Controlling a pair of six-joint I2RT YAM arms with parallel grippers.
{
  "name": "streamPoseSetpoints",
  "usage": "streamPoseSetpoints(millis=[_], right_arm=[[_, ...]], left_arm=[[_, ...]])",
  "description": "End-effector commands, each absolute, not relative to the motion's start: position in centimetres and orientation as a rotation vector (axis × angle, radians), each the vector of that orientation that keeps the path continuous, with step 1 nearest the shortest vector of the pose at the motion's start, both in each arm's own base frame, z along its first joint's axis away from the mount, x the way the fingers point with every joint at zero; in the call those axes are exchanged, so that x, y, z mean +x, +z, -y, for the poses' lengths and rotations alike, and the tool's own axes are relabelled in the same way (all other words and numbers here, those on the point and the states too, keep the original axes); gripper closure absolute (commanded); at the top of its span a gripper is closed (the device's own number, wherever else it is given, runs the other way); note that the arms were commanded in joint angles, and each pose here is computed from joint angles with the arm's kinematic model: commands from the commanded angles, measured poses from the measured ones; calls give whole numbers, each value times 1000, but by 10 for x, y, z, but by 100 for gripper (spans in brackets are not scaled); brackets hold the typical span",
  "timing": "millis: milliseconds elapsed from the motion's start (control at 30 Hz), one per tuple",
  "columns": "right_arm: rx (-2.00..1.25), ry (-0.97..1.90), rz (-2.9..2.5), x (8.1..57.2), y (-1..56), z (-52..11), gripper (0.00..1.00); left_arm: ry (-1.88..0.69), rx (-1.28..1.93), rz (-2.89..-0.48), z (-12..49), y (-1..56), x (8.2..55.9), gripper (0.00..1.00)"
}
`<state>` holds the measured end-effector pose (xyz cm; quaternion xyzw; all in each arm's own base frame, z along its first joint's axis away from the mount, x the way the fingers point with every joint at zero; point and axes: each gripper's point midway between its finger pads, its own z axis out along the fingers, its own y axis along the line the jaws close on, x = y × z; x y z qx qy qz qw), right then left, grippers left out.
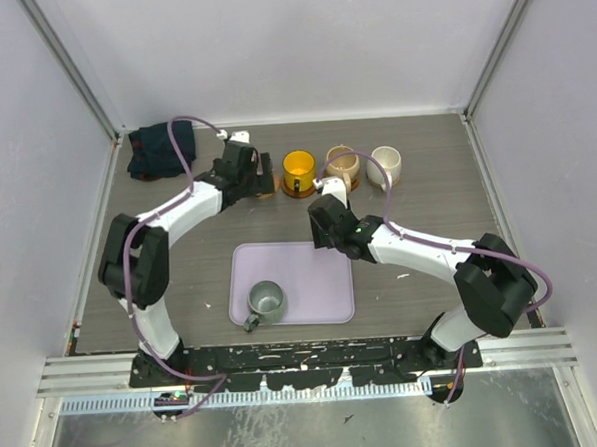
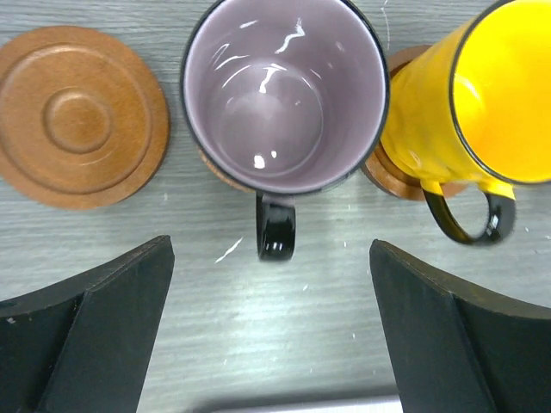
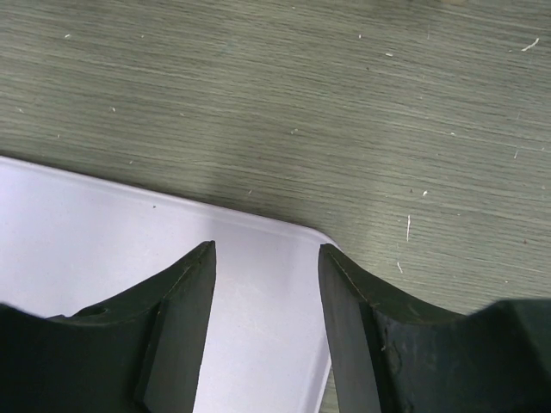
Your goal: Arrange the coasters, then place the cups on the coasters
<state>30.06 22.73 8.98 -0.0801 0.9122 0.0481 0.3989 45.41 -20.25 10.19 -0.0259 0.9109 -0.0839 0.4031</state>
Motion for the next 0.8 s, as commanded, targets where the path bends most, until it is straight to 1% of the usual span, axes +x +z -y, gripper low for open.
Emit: streamPoseSetpoints(millis=[0,133,300,400,567,767], right_arm=[[-159,143,-2216,316,119,-235,44],[-124,99,-2174,321,129,-225,43],[-68,88,-2143,330,137,-212,43],[-35,97,-2139,335,137,-206,43],[1,117,-2127,343,142,-201,44],[-6,118,-2128,344,143,-201,44]], left_arm=[[-218,-37,-2165,190,159,443,2],[-182,63,-2160,179,163,402,2],[-68,231,-2177,167,159,329,2],[-47,300,-2150,167,171,286,2],[-114,350,-2189,171,172,238,2],[-324,389,-2224,187,176,197,2]])
